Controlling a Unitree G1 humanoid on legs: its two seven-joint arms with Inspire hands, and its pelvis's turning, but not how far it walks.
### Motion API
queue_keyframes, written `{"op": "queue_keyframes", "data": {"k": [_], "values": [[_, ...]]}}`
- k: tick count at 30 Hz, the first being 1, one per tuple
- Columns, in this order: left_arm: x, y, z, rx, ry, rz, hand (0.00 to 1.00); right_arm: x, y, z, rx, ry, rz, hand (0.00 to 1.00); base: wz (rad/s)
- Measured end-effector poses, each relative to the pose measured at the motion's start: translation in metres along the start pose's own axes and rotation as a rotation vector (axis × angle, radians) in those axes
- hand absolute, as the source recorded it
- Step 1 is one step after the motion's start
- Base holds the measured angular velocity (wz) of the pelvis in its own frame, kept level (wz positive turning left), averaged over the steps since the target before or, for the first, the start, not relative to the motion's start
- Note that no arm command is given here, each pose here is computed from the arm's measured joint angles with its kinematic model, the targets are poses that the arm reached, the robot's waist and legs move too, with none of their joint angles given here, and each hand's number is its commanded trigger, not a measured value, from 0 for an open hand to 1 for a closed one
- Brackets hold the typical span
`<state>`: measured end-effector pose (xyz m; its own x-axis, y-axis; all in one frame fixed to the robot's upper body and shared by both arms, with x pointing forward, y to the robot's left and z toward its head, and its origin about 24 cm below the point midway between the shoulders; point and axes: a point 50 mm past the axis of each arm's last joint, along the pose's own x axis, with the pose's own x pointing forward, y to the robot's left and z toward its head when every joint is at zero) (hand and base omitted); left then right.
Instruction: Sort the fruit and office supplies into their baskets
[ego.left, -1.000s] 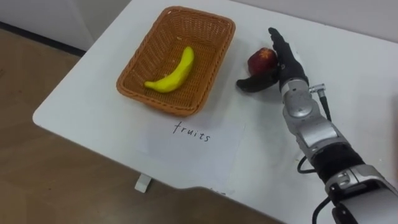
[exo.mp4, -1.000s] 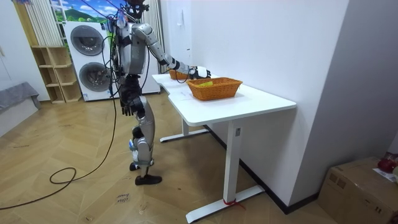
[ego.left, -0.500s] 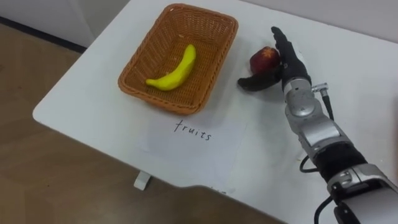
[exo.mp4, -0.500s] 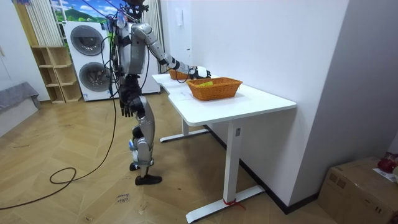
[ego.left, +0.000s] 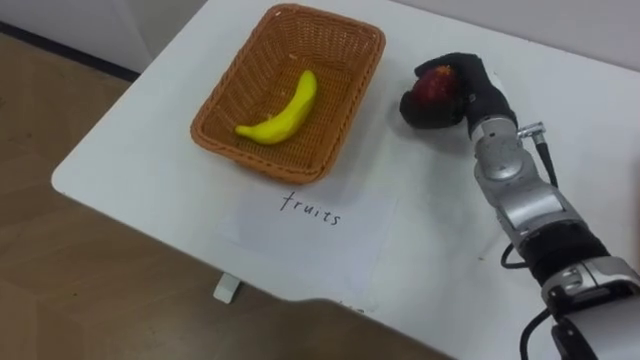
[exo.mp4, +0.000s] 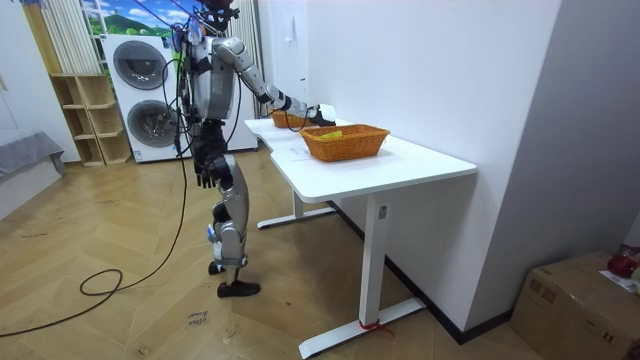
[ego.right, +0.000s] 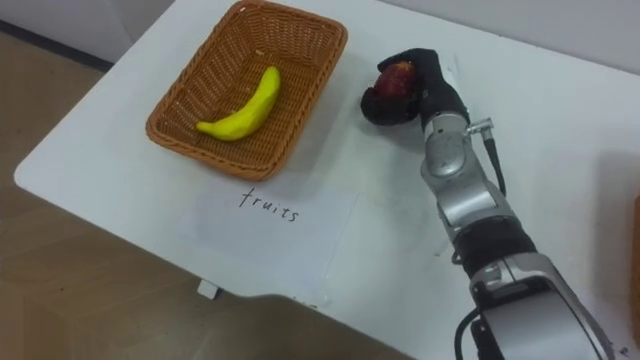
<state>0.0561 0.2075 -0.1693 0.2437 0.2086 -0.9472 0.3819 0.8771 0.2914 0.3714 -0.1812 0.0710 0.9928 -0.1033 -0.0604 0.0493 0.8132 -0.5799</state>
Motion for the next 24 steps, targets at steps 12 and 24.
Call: {"op": "queue_keyframes", "data": {"k": [12,24], "values": [[0.0,0.005,-0.002,0.005,-0.003,0.013,0.0,-0.001,0.006,-0.008,-0.035,0.028,0.064,1.0,-0.01],[0.0,0.012,-0.008,-0.023,0.015,0.05,0.0,-0.002,0.008,-0.007,-0.036,0.03,0.097,1.0,0.01]]}}
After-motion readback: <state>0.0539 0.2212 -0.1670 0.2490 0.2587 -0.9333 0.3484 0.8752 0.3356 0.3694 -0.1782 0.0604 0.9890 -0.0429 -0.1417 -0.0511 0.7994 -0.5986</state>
